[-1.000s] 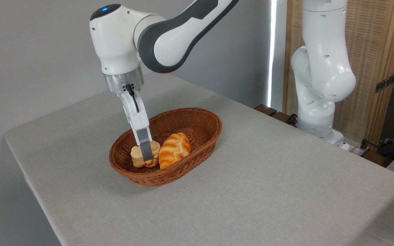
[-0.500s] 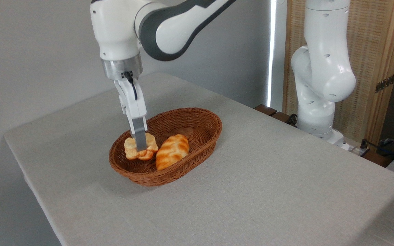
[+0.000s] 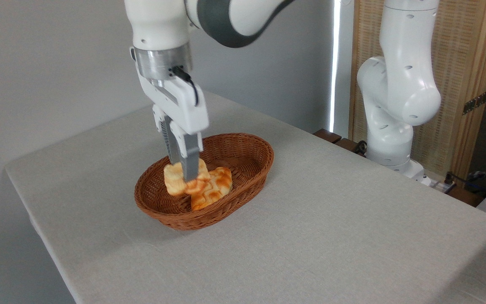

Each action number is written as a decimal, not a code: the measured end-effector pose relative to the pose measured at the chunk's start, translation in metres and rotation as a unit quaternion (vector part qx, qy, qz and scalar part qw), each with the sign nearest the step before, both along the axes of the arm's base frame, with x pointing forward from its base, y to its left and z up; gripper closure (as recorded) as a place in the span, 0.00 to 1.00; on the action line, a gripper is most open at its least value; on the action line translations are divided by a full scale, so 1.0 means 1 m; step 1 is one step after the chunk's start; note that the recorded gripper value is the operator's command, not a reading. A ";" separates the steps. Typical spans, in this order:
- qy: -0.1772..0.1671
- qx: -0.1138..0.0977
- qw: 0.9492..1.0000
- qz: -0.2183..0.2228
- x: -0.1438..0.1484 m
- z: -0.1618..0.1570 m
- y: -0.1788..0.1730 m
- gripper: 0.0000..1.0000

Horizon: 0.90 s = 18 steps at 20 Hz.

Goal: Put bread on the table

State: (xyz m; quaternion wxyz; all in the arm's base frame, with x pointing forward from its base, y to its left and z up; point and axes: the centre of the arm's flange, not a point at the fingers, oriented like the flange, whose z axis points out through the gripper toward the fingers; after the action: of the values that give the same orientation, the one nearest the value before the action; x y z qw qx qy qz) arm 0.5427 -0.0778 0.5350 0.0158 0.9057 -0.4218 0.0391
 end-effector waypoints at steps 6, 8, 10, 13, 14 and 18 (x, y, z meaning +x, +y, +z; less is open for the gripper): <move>0.012 0.006 0.999 0.048 0.006 -0.011 0.076 0.45; 0.023 0.010 0.998 0.051 0.006 -0.018 0.087 0.45; 0.031 0.012 0.998 0.057 0.006 -0.024 0.098 0.38; 0.044 0.016 0.997 0.062 0.007 -0.038 0.113 0.00; 0.049 0.018 0.997 0.064 0.007 -0.044 0.116 0.00; 0.066 0.023 0.995 0.066 0.009 -0.062 0.118 0.00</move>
State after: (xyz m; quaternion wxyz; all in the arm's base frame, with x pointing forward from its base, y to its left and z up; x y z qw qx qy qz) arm 0.5520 0.0407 0.4731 0.0203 0.9323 -0.3599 -0.0299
